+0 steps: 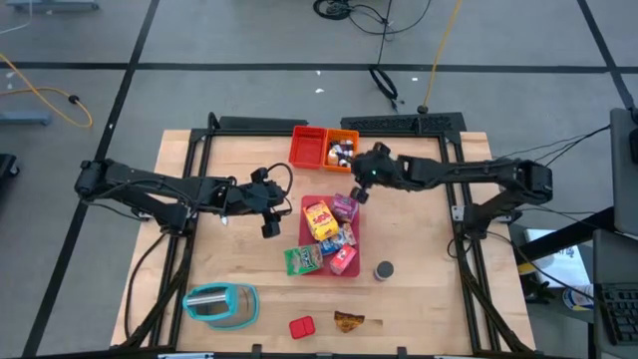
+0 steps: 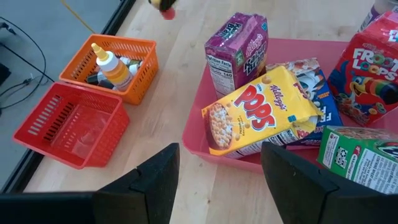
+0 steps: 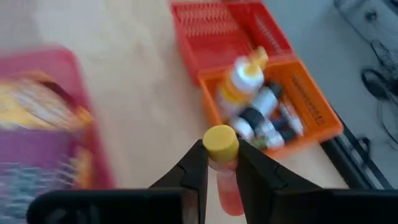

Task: Pick & Place Kitchen Items
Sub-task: Put the large orange food coloring bottle into the orange basket

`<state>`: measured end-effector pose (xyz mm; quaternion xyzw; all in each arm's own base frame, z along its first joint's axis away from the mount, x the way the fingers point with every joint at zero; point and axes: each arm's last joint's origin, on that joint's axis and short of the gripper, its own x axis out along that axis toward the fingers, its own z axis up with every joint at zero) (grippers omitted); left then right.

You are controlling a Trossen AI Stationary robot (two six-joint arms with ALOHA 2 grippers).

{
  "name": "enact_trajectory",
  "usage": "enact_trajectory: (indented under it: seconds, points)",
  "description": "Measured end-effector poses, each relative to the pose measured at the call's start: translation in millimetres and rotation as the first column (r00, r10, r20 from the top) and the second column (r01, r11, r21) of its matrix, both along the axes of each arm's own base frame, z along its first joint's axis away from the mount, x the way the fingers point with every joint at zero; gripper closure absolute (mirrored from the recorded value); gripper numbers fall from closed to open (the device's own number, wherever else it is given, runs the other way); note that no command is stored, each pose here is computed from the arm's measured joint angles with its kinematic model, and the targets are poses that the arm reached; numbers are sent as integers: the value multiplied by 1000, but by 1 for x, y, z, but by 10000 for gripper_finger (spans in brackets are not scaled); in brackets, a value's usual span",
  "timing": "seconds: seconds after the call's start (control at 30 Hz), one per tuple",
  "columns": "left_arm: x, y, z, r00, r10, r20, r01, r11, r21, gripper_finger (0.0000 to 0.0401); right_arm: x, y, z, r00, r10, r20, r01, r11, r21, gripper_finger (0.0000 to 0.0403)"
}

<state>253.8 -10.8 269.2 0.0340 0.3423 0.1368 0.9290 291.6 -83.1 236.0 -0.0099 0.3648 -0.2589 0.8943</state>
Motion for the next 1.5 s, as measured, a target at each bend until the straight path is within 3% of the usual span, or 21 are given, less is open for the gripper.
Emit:
enact_trajectory:
  seconds: [0.37, 0.67, 1.1, 1.5]
  points:
    - [0, 0, 0, 1000, 0, 4, 0, 1000, 1, 174, 18, -56, -26, 979, -101, 175, 117, 990, -81, 352]
    - [1, 0, 2, 1000, -6, 18, 6, 1000, 11, 174, 12, -83, -55, 927, -121, 355, 130, 991, -3, 352]
    - [4, 0, 5, 998, -16, 57, 15, 999, 31, 174, 11, -97, -74, 920, -150, 361, 158, 987, 8, 349]
    - [4, 0, 5, 998, -16, 58, 14, 999, 30, 174, 12, -98, -71, 912, -144, 384, 158, 987, -4, 267]
